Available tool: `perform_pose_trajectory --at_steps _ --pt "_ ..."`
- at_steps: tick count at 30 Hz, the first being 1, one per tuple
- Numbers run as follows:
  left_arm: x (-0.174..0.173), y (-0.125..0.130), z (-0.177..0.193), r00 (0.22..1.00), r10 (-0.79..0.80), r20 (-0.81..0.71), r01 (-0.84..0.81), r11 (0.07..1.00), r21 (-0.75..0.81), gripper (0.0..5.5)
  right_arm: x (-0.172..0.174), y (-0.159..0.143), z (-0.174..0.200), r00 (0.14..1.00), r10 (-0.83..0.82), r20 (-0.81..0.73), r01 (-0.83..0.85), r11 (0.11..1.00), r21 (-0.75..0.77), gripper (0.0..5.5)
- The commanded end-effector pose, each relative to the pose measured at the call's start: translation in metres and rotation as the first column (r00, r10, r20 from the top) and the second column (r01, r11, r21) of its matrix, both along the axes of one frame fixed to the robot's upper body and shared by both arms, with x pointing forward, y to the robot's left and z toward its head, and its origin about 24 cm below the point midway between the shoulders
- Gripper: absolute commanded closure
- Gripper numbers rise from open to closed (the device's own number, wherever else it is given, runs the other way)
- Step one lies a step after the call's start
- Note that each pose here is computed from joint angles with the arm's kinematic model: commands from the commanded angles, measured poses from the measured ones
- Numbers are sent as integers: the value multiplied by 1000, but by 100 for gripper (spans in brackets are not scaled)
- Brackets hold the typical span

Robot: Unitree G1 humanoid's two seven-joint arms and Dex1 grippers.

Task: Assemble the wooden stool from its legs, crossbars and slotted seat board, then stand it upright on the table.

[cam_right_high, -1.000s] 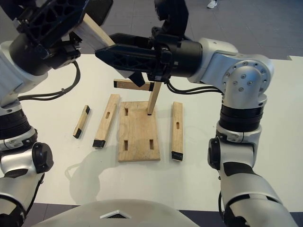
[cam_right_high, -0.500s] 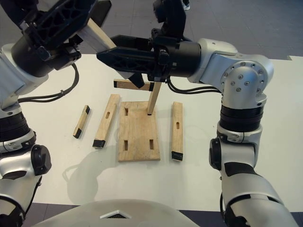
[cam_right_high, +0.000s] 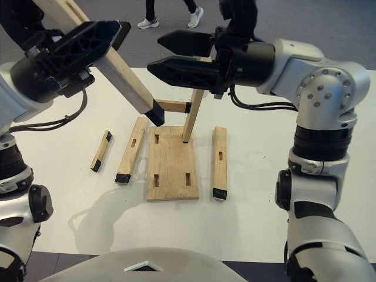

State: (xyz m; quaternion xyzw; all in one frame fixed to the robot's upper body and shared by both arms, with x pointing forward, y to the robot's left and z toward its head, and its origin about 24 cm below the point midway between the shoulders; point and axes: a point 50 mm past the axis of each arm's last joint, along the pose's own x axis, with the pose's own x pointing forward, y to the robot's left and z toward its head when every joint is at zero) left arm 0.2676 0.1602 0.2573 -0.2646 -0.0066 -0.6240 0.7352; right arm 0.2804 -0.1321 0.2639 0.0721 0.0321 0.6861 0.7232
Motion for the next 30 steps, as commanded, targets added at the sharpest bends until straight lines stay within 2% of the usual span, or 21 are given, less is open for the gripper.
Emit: perform_pose_trajectory --at_steps 1,6,9,13,22,30 --pt "5 15 3 995 84 60 -87 995 43 345 -29 -15 -32 997 37 -62 -45 990 -134 40" --pt "8 21 1 983 157 100 -165 984 72 345 -85 -12 -107 957 137 -254 -230 893 -386 40" --pt "18 19 -5 965 229 127 -245 961 130 345 -93 -12 -140 945 135 -296 -268 839 -473 40" --pt "20 11 -6 958 229 174 -253 958 135 345 -93 -11 -166 946 136 -294 -281 796 -536 40" --pt "12 10 -8 965 180 189 -207 969 134 345 -72 -17 -175 966 121 -228 -237 765 -599 40" --pt "10 9 -8 966 174 190 -200 972 126 345 -75 -16 -188 965 128 -228 -246 742 -624 40"
